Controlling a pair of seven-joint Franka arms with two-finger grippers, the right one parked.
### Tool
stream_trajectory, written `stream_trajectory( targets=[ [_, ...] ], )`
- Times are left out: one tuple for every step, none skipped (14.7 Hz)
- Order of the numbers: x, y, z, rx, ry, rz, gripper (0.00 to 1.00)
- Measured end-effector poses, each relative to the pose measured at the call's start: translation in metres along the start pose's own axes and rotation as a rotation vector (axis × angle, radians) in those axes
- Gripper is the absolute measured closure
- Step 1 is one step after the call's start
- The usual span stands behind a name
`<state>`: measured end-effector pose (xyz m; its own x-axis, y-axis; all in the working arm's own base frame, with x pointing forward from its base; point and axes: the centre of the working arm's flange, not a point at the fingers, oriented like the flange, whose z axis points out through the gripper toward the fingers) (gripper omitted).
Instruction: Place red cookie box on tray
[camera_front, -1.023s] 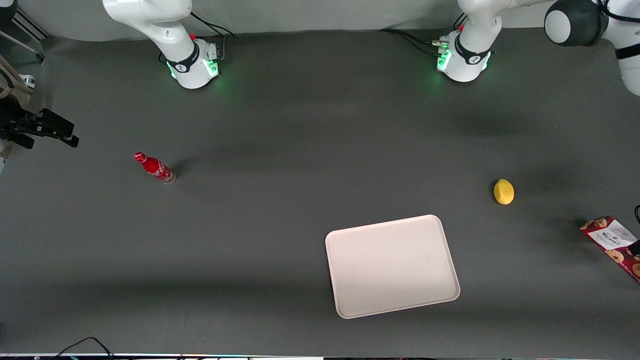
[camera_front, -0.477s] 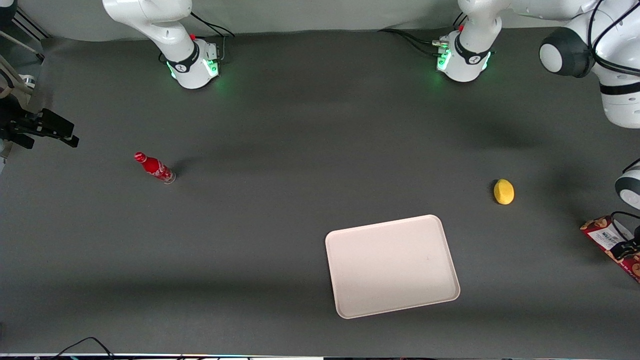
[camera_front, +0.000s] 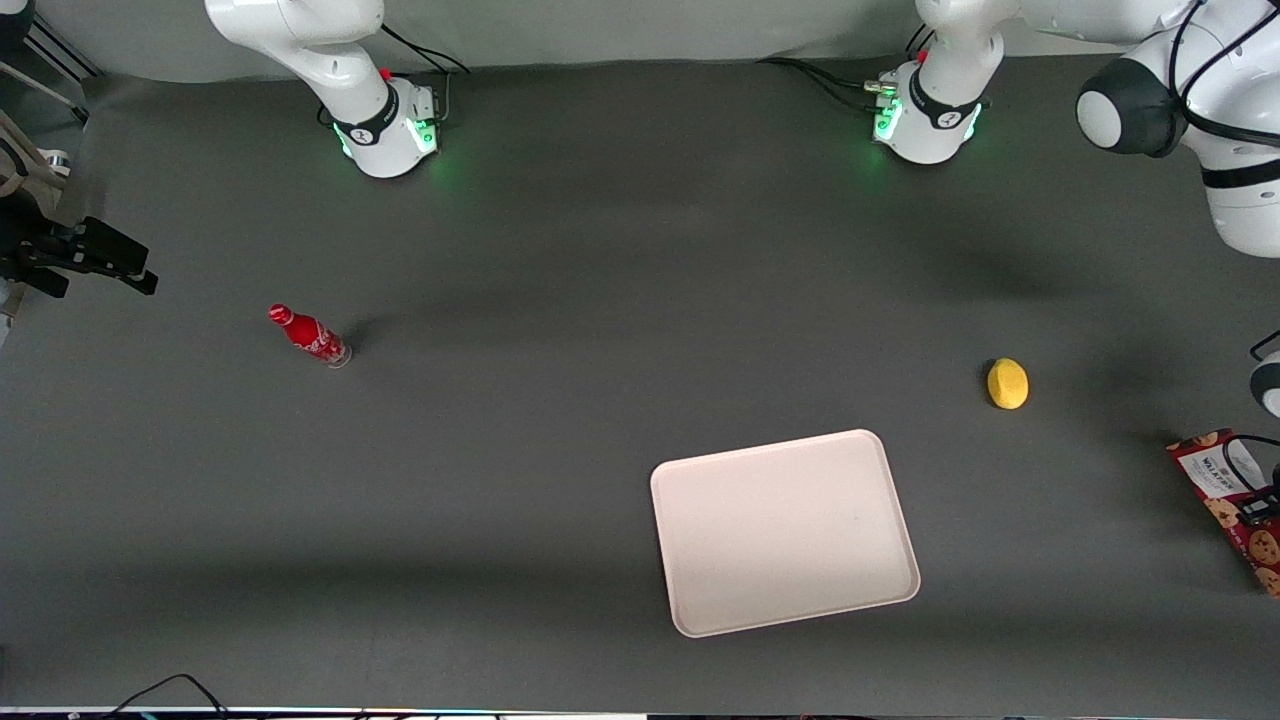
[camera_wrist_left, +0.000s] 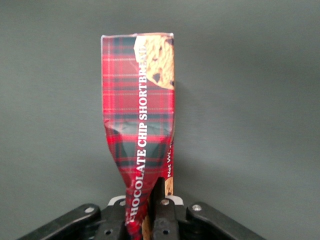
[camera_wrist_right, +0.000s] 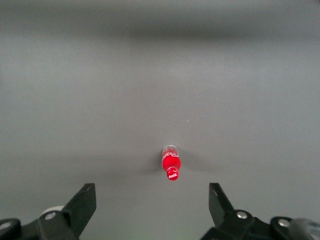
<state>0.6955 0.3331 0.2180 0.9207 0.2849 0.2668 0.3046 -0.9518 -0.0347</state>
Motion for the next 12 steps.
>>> stream_trajectory(
  targets=[
    [0.008,0.006,-0.013,-0.022,-0.033,-0.015,0.87],
    [0.016,0.012,-0.031,-0.041,-0.066,-0.025,0.87],
    [0.024,0.018,-0.054,-0.057,-0.105,-0.033,0.87],
    [0.031,0.026,-0.079,-0.07,-0.144,-0.042,0.87],
    [0.037,0.038,-0.107,-0.071,-0.181,-0.045,0.87],
    [0.042,0.054,-0.136,-0.062,-0.215,-0.047,0.87],
    [0.044,0.073,-0.165,-0.056,-0.245,-0.056,0.87],
    [0.044,0.095,-0.192,-0.059,-0.269,-0.069,0.87],
    [0.042,0.12,-0.217,-0.065,-0.293,-0.083,0.87],
    [0.037,0.149,-0.241,-0.07,-0.316,-0.098,0.87],
    [0.031,0.18,-0.261,-0.079,-0.336,-0.111,0.87],
    [0.024,0.215,-0.279,-0.089,-0.352,-0.128,0.87]
  ],
)
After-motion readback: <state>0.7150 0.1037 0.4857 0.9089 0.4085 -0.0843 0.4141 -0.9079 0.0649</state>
